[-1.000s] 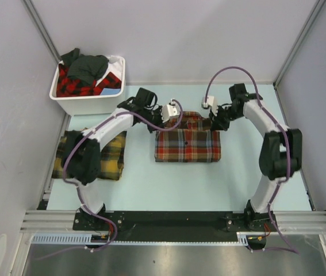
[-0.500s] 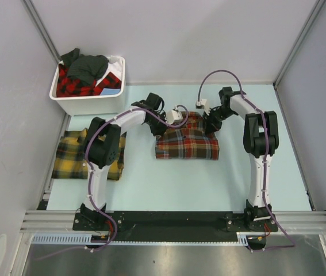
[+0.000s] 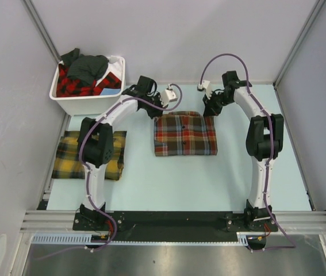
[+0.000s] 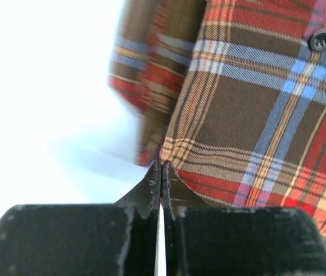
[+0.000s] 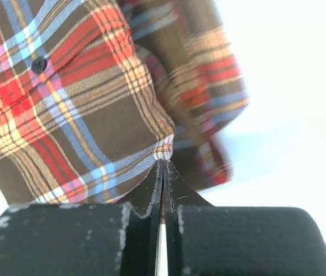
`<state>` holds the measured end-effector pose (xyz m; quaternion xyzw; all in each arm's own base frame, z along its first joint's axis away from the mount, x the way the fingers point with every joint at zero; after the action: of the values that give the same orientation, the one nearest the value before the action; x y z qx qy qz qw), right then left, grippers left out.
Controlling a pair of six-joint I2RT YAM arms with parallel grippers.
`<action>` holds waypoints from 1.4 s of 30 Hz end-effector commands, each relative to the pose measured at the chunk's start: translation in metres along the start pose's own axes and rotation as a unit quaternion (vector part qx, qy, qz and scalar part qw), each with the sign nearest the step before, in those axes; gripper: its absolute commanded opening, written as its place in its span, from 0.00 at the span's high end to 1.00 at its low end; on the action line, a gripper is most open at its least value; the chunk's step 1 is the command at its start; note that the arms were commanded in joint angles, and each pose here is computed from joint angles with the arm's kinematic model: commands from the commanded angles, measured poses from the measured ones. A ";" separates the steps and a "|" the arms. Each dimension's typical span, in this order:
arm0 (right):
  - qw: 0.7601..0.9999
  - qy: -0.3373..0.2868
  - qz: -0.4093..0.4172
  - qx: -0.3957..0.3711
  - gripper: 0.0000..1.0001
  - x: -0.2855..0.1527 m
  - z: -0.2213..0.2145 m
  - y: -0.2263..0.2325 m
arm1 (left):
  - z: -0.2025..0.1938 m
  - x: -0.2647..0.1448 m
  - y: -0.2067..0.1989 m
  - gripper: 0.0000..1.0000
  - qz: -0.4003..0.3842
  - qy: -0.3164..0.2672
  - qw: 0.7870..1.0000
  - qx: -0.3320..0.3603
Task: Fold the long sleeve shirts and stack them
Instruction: Fold the shirt
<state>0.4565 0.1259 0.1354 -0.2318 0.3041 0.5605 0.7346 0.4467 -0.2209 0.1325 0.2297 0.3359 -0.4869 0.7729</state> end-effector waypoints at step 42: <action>0.932 -0.168 0.099 0.305 0.00 -0.050 0.052 0.074 | 0.029 -0.060 -0.118 0.01 -0.237 -0.191 0.855 -0.419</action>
<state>0.4497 0.0980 0.2281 -0.0277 0.2582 0.4543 0.8522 0.3898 -0.2060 0.2095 -0.1287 0.3220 -0.4280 0.8346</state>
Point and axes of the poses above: each gripper's point midway between its finger pads, its own x axis out along the fingers, its own y axis along the line the jaws close on, z = x × y, the point moved 5 cm from there along -x, back along the fingers, and after that the axes turned 8 degrees about -x, right-handed, at the moved point
